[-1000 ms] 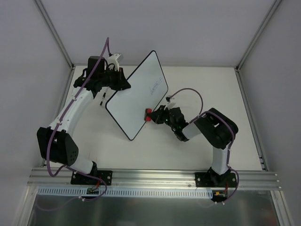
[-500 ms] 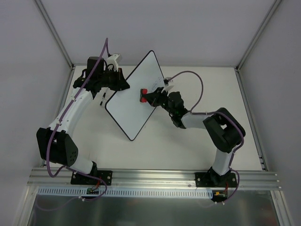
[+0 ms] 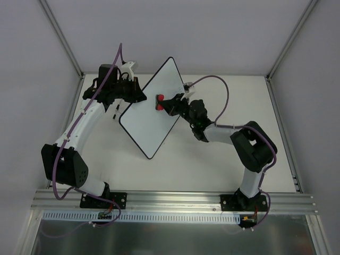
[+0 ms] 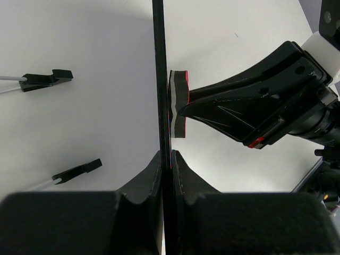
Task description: Erase the whiteboard
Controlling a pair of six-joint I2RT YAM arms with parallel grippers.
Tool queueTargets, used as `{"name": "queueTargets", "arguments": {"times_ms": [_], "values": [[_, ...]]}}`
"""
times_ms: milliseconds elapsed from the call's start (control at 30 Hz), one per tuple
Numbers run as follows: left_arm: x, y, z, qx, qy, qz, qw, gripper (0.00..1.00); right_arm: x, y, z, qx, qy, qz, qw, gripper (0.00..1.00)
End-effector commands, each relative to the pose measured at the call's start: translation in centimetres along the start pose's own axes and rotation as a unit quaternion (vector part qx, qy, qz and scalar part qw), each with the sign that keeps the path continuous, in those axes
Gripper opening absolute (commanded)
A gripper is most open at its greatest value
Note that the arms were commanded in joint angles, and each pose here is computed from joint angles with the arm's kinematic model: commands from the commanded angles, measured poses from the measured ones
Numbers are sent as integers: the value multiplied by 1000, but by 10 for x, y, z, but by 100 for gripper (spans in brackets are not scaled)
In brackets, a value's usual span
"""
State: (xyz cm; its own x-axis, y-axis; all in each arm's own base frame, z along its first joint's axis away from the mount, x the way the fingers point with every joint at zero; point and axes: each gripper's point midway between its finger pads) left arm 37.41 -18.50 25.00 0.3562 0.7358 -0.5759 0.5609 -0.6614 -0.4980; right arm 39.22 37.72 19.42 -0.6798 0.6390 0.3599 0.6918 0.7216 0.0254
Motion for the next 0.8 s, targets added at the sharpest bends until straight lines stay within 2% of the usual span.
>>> {"name": "queueTargets", "arguments": {"times_ms": [0, 200, 333, 467, 633, 767], "values": [[-34, 3, 56, 108, -18, 80, 991, 0, 39, -8, 24, 35, -20, -62, 997, 0], [-35, 3, 49, 101, -16, 79, 992, 0, 77, -29, 73, 84, -23, -106, 991, 0], [-36, 2, 47, 99, -14, 79, 992, 0, 69, -47, 111, 109, 16, -94, 989, 0], [-36, 2, 50, 102, -17, 80, 991, 0, 41, -68, 143, 136, 17, -51, 989, 0], [-35, 0, 53, 103, -17, 79, 991, 0, 1, -74, 145, 129, 34, 7, 991, 0], [-35, -1, 58, 108, -21, 81, 991, 0, -30, -68, 120, 97, 37, 38, 994, 0]]}}
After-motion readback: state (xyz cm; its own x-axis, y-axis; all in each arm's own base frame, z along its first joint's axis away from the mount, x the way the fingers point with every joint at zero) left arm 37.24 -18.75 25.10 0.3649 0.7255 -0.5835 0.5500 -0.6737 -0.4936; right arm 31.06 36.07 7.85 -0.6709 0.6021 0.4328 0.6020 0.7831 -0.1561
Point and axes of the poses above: each gripper's point midway between its finger pads, its own y axis out along the fingers, its own x axis along the line the jaws close on, z = x × y, and after that the axes turned 13 degrees about -y, right-handed
